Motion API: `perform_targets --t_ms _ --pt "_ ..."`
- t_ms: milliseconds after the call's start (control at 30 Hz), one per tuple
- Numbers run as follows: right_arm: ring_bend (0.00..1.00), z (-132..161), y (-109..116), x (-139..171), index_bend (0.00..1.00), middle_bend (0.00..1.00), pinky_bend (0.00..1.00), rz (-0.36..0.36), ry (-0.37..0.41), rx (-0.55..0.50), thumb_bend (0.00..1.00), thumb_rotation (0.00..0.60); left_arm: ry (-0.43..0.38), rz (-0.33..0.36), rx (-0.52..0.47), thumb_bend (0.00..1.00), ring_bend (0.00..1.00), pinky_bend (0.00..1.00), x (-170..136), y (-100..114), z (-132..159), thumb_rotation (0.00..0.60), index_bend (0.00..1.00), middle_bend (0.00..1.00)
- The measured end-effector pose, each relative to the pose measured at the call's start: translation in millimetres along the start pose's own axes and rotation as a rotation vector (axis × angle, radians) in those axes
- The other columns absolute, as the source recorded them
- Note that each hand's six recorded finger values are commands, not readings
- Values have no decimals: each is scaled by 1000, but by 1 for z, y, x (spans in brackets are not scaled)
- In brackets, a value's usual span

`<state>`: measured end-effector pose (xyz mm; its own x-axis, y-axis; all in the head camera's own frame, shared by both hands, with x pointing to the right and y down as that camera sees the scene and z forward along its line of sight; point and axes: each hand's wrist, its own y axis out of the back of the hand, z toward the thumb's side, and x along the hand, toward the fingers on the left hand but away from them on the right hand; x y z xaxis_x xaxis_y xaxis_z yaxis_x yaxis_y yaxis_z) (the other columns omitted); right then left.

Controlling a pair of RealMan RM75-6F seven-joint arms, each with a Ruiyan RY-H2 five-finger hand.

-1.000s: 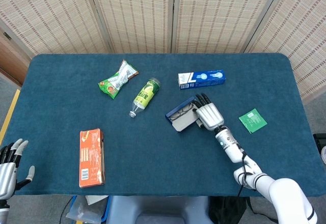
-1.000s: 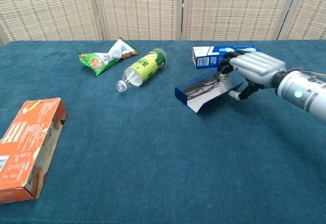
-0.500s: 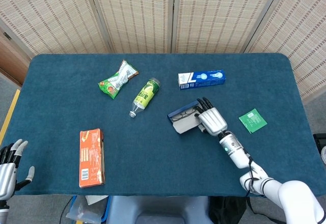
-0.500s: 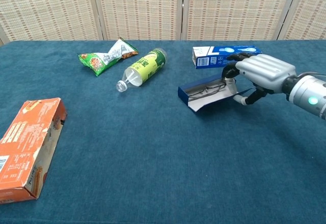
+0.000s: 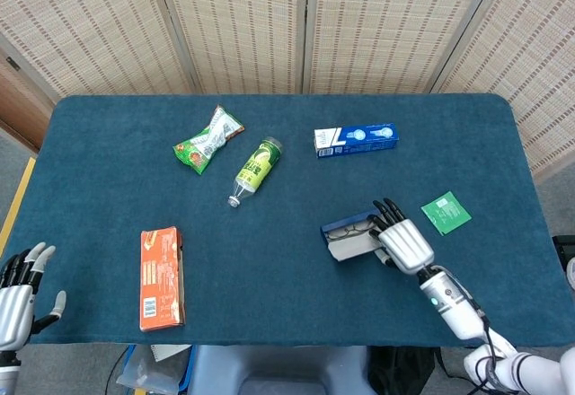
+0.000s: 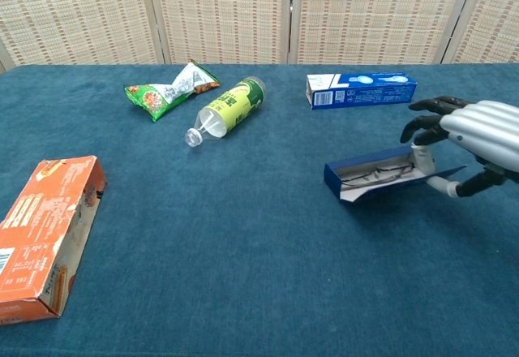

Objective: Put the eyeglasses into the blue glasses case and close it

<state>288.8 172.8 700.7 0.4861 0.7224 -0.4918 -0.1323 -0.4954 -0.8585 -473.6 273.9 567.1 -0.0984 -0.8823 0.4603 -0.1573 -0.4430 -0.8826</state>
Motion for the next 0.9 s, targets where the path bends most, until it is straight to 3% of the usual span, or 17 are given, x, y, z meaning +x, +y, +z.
perform_targets --t_ms 233,600,900 --pt "0 -3 2 35 615 254 0 18 -18 13 437 600 -10 -4 0 424 0 0 1 -1 3 600 82 0" --pt "0 -5 -5 5 615 254 0 36 -44 -6 439 600 9 1 1 424 0 0 -2 3 -3 600 81 0" --pt "0 -9 4 -18 615 253 0 18 -61 -21 439 600 17 4 -2 425 0 0 -4 6 -6 600 81 0"
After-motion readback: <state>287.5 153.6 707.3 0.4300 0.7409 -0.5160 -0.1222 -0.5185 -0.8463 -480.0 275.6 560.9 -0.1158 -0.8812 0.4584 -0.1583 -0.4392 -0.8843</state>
